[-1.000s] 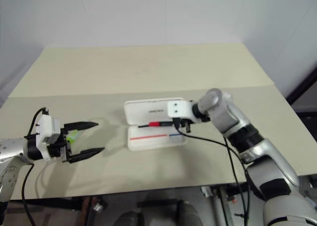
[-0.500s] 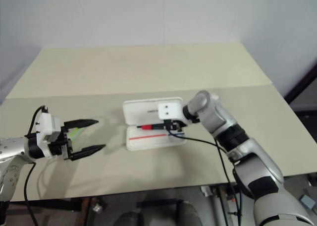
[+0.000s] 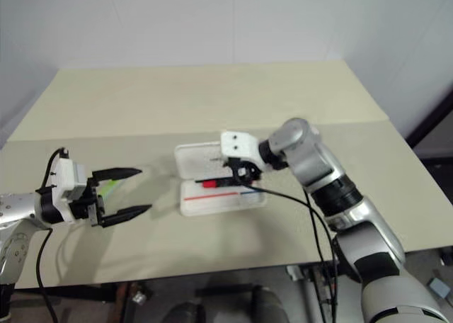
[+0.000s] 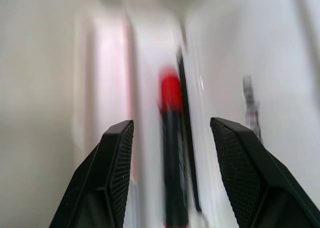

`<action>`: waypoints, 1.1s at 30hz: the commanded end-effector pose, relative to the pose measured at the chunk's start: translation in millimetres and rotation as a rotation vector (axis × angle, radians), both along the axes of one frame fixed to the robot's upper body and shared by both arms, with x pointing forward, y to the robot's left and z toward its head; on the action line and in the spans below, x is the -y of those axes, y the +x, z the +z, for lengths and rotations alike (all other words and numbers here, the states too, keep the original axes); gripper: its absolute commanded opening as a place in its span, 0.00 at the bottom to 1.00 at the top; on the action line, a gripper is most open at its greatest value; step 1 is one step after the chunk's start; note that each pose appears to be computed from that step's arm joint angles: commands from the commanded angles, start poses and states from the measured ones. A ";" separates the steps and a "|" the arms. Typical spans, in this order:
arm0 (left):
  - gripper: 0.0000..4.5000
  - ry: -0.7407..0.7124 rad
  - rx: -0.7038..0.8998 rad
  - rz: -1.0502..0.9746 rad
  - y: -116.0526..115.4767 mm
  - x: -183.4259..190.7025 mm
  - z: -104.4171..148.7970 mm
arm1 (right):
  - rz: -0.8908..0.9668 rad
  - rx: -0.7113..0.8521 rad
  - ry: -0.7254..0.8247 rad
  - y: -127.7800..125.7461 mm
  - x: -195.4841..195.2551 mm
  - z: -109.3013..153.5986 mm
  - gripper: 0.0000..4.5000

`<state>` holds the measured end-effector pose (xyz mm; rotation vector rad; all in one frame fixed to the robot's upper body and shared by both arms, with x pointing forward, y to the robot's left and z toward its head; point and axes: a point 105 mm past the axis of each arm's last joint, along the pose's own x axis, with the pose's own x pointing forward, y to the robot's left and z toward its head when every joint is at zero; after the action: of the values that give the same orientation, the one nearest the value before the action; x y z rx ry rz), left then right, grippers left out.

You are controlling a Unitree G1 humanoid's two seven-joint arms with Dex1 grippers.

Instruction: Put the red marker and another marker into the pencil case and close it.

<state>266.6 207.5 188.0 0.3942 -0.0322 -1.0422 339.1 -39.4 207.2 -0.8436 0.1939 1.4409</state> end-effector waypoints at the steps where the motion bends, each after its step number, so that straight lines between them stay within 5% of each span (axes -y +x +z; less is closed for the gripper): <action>1: 1.00 0.033 0.029 0.055 -1.4 -9.7 6.6 | 0.057 -0.035 0.121 -16.7 17.0 15.6 0.62; 7: 1.00 0.153 -0.053 0.409 0.8 -66.5 -5.7 | -0.034 -0.072 0.208 -18.9 50.7 16.9 0.99; 11: 1.00 0.170 -0.124 0.621 -2.6 -94.7 -6.4 | 0.011 -0.069 0.369 -31.6 67.1 30.9 0.99; 20: 1.00 0.265 -0.351 0.785 -7.7 -122.8 -7.6 | 0.110 -0.056 0.453 -57.9 62.1 56.8 0.99; 33: 1.00 0.288 -0.553 0.830 40.5 -130.6 -28.8 | 0.094 0.018 0.513 -70.5 45.4 57.7 0.99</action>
<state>304.7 333.3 158.6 0.3059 0.7131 -0.3274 274.9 -83.7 254.3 -0.4335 -0.1732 1.4904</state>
